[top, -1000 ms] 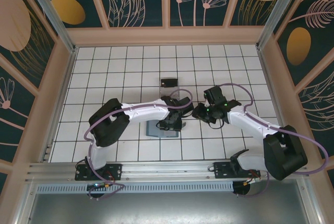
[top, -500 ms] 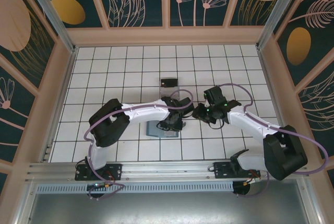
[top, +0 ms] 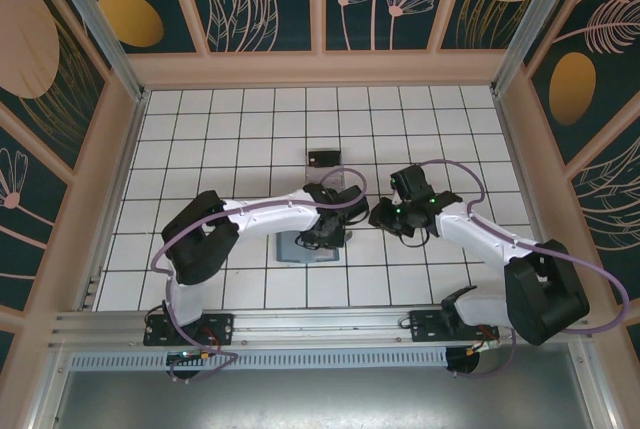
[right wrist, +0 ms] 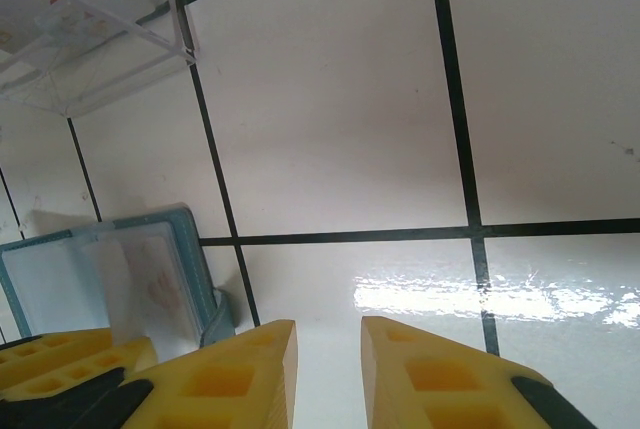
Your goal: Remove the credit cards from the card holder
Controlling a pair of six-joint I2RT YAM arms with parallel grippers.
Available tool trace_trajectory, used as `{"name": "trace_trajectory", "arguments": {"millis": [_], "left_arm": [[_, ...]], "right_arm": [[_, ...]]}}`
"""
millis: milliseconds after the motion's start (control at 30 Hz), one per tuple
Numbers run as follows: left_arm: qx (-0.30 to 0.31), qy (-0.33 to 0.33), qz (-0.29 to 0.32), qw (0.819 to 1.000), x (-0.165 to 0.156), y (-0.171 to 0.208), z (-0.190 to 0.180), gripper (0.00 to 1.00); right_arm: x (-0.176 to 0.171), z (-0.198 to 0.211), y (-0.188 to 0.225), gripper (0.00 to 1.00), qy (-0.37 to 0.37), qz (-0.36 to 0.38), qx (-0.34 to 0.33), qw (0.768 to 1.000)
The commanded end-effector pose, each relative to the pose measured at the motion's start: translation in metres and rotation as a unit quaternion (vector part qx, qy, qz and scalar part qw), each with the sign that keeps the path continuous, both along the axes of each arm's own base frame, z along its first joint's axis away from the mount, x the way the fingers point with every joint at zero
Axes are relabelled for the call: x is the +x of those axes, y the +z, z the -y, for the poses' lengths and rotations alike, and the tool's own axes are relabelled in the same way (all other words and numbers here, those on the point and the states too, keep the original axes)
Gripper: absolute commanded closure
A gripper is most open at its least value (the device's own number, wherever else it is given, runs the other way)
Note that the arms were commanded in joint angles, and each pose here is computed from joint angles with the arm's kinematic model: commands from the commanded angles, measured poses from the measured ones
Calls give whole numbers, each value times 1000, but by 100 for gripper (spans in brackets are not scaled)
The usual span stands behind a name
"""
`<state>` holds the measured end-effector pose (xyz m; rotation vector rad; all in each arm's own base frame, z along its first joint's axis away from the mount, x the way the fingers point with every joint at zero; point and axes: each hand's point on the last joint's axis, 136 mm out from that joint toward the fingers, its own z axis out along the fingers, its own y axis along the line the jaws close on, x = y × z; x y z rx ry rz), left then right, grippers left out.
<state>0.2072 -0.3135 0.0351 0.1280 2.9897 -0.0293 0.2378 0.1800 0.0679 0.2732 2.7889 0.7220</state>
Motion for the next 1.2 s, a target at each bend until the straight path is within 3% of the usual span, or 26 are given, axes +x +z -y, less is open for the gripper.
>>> {"name": "trace_trajectory", "arguments": {"millis": [0, 1167], "left_arm": [[18, 6, 13, 1000, 2, 11, -18, 74], [35, 35, 27, 998, -16, 24, -92, 70]], "right_arm": [[5, -11, 15, 75, 3, 10, 13, 1000], [-13, -92, 8, 76, 77, -18, 7, 997]]}}
